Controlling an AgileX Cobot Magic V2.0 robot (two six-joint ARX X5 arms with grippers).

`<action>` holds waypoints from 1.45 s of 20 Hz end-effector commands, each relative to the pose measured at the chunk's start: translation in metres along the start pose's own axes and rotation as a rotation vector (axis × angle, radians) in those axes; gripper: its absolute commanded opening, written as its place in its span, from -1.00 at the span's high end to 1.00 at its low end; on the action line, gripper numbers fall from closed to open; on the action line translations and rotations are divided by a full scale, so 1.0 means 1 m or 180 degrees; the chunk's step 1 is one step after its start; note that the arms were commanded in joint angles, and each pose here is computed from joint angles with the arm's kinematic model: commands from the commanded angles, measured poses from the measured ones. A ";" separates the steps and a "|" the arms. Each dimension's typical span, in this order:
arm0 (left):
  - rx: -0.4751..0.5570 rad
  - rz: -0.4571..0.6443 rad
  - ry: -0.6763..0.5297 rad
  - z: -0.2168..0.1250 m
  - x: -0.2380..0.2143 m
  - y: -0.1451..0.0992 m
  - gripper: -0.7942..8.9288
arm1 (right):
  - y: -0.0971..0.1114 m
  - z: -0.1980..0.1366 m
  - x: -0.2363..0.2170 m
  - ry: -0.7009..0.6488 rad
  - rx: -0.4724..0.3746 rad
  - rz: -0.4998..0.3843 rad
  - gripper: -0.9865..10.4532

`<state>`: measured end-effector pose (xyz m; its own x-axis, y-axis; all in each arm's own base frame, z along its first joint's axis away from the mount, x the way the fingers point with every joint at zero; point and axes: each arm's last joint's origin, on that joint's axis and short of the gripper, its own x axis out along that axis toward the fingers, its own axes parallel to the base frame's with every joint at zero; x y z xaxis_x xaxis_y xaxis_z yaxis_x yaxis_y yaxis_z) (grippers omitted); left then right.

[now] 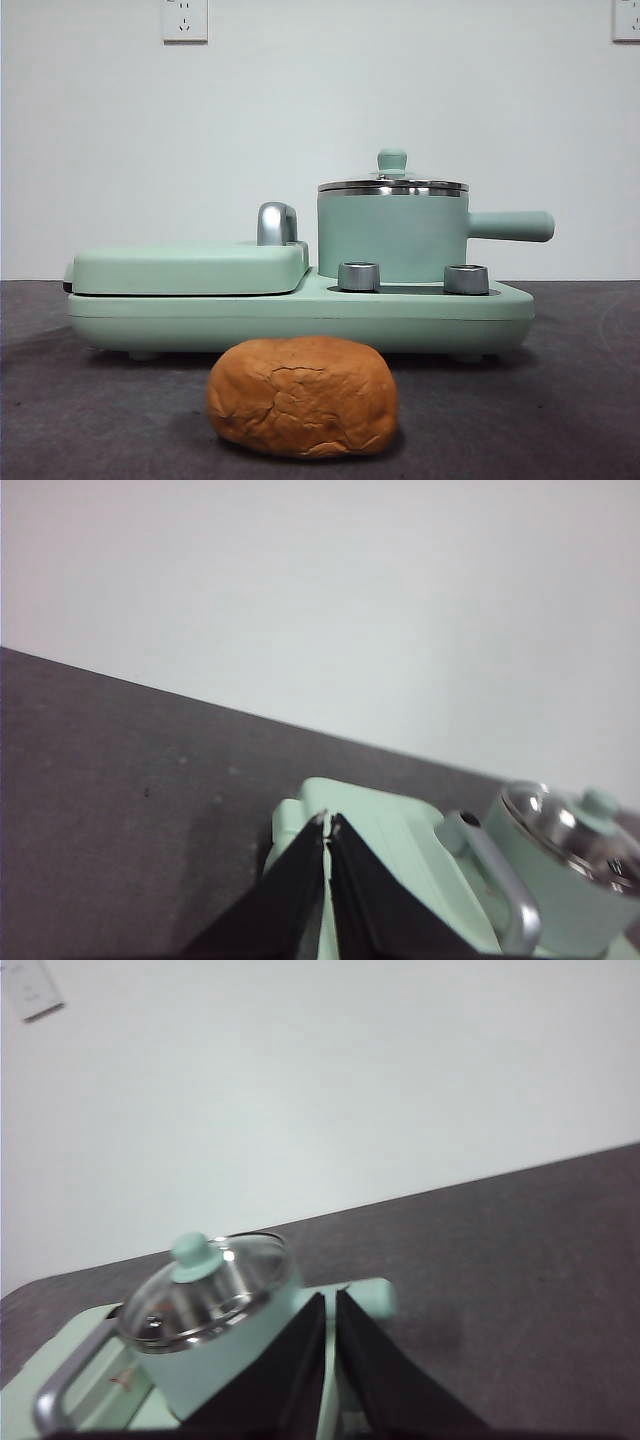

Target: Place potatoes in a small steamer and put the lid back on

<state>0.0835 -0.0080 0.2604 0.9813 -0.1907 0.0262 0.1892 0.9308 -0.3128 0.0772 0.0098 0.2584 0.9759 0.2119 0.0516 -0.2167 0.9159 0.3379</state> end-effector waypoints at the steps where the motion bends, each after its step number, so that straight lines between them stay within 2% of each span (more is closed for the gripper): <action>1: 0.0423 -0.0195 0.0076 0.021 0.003 -0.009 0.82 | 0.007 0.015 0.002 0.0053 -0.0276 0.0154 0.80; 7: 0.0759 -0.0725 0.0567 0.048 0.024 -0.020 0.82 | 0.016 0.034 0.016 0.0405 -0.0760 0.0502 0.80; 11: 0.0997 -0.1029 0.0905 0.056 0.038 -0.024 0.82 | 0.018 0.042 0.025 0.0615 -0.1103 0.0574 0.80; 16: 0.1664 -0.1265 0.1187 0.061 0.050 -0.027 0.82 | 0.019 0.049 0.033 0.0937 -0.1635 0.0571 0.80; 19: 0.2079 -0.1397 0.1156 0.062 0.054 -0.028 0.82 | 0.020 0.052 0.035 0.1042 -0.2012 0.0637 0.80; 21: 0.2232 -0.1447 0.1113 0.062 0.054 -0.029 0.82 | 0.020 0.053 0.034 0.1045 -0.2242 0.0678 0.80; 23: 0.2268 -0.1461 0.1073 0.063 0.055 -0.030 0.82 | 0.021 0.053 0.034 0.1028 -0.2397 0.0707 0.80; 25: 0.2250 -0.1450 0.1026 0.065 0.055 -0.031 0.77 | 0.021 0.053 0.034 0.1031 -0.2444 0.0716 0.75; 29: 0.2137 -0.1421 0.0962 0.067 0.055 -0.032 0.51 | 0.021 0.053 0.034 0.1031 -0.2441 0.0718 0.40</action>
<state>0.1347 -0.0263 0.3270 0.7734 -0.5587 -0.2995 0.6317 0.7185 0.2910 0.1077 0.0177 0.3109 0.8715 0.3967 -0.2883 -0.4820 0.8010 -0.3549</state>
